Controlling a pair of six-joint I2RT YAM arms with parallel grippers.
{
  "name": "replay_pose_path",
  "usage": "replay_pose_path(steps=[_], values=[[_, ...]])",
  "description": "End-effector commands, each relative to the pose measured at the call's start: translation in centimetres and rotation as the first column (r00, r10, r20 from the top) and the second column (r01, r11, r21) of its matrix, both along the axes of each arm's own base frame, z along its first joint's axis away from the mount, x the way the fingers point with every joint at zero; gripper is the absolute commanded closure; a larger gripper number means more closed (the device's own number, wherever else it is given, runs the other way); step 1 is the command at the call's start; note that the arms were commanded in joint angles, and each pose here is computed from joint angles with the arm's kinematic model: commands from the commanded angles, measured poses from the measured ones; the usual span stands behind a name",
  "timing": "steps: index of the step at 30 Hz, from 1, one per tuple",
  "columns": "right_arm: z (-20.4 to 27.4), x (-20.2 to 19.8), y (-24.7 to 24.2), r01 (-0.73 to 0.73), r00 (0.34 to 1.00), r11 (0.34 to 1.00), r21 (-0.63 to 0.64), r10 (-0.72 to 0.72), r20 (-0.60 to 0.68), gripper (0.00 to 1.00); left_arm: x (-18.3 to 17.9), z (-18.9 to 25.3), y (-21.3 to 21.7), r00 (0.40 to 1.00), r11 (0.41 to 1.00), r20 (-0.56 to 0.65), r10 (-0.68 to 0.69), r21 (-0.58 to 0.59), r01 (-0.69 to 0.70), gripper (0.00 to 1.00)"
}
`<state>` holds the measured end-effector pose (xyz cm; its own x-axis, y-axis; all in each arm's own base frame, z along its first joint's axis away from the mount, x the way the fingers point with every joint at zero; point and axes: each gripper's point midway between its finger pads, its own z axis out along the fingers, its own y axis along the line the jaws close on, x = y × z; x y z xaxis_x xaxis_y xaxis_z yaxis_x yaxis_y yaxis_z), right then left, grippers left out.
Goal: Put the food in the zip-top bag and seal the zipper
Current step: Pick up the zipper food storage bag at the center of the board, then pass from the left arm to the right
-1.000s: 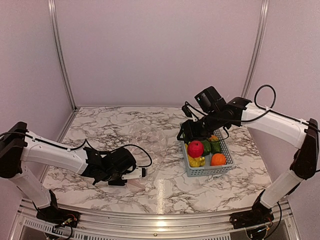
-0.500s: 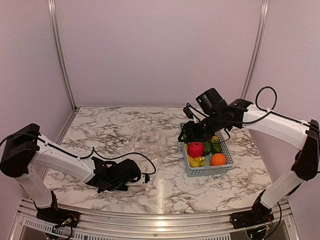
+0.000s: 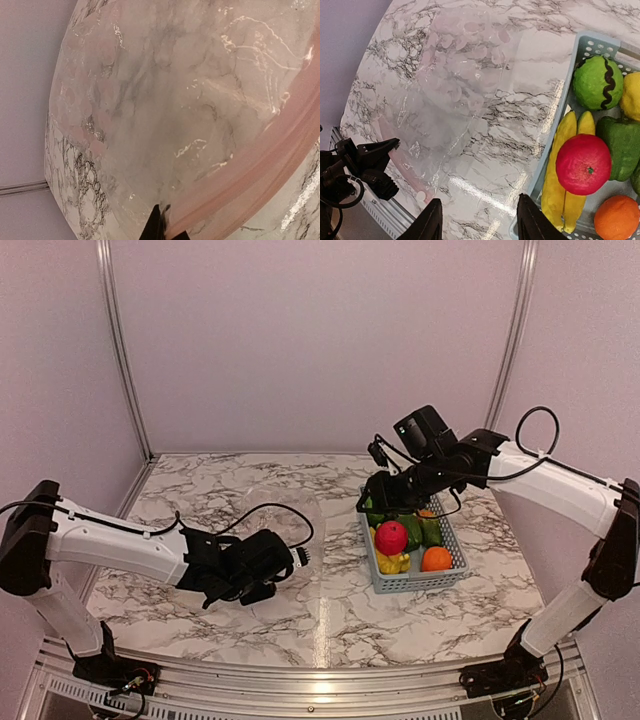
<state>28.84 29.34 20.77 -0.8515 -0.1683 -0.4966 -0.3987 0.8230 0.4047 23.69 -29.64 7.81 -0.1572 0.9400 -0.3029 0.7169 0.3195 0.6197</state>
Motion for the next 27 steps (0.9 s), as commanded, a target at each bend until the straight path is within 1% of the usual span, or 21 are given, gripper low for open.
replay_pose_path(steps=[1,4,7,10,12,15,17,19,21,24,27], values=[[3.2,2.2,0.5,0.009,0.997,1.0,0.016,-0.011,0.082,0.52,-0.5,4.0,-0.9,0.987,0.967,-0.1,0.128,-0.208,-0.147,0.97],[3.6,2.7,1.3,0.0,0.997,0.999,0.034,-0.002,0.08,0.52,-0.1,6.5,-2.0,0.974,0.929,-0.142,0.175,-0.303,-0.211,1.0],[4.2,2.9,2.2,-0.009,0.997,0.997,0.074,0.004,0.076,0.52,1.1,9.1,-2.7,0.951,0.862,-0.184,0.247,-0.406,-0.302,1.0],[5.2,3.0,3.2,-0.022,0.996,0.993,0.119,0.012,0.085,0.52,3.0,11.2,-2.7,0.908,0.764,-0.243,0.34,-0.491,-0.418,1.0],[6.2,3.2,3.8,-0.033,0.995,0.99,0.139,0.019,0.101,0.52,3.9,12.0,-2.9,0.875,0.697,-0.317,0.366,-0.53,-0.483,1.0],[7.2,2.7,5.4,-0.075,0.989,0.988,0.138,0.057,0.135,0.52,4.8,13.6,-3.8,0.838,0.594,-0.412,0.358,-0.592,-0.544,1.0],[8.0,2.2,6.8,-0.11,0.982,0.985,0.135,0.088,0.165,0.52,5.4,15.1,-4.6,0.829,0.53,-0.448,0.336,-0.637,-0.559,1.0],[8.5,1.5,8.2,-0.149,0.975,0.978,0.146,0.12,0.188,0.52,5.8,16.3,-5.1,0.826,0.48,-0.466,0.318,-0.672,-0.564,1.0],[9.3,1.0,9.4,-0.181,0.968,0.967,0.177,0.143,0.206,0.51,6.1,17.3,-5.4,0.825,0.444,-0.475,0.306,-0.695,-0.565,1.0],[10.2,0.8,10.7,-0.204,0.961,0.956,0.212,0.153,0.231,0.49,6.0,18.3,-6.0,0.832,0.416,-0.486,0.268,-0.721,-0.554,1.0],[10.7,1.3,11.6,-0.209,0.959,0.949,0.235,0.152,0.238,0.45,5.6,19.3,-6.5,0.843,0.39,-0.492,0.218,-0.748,-0.537,1.0]])
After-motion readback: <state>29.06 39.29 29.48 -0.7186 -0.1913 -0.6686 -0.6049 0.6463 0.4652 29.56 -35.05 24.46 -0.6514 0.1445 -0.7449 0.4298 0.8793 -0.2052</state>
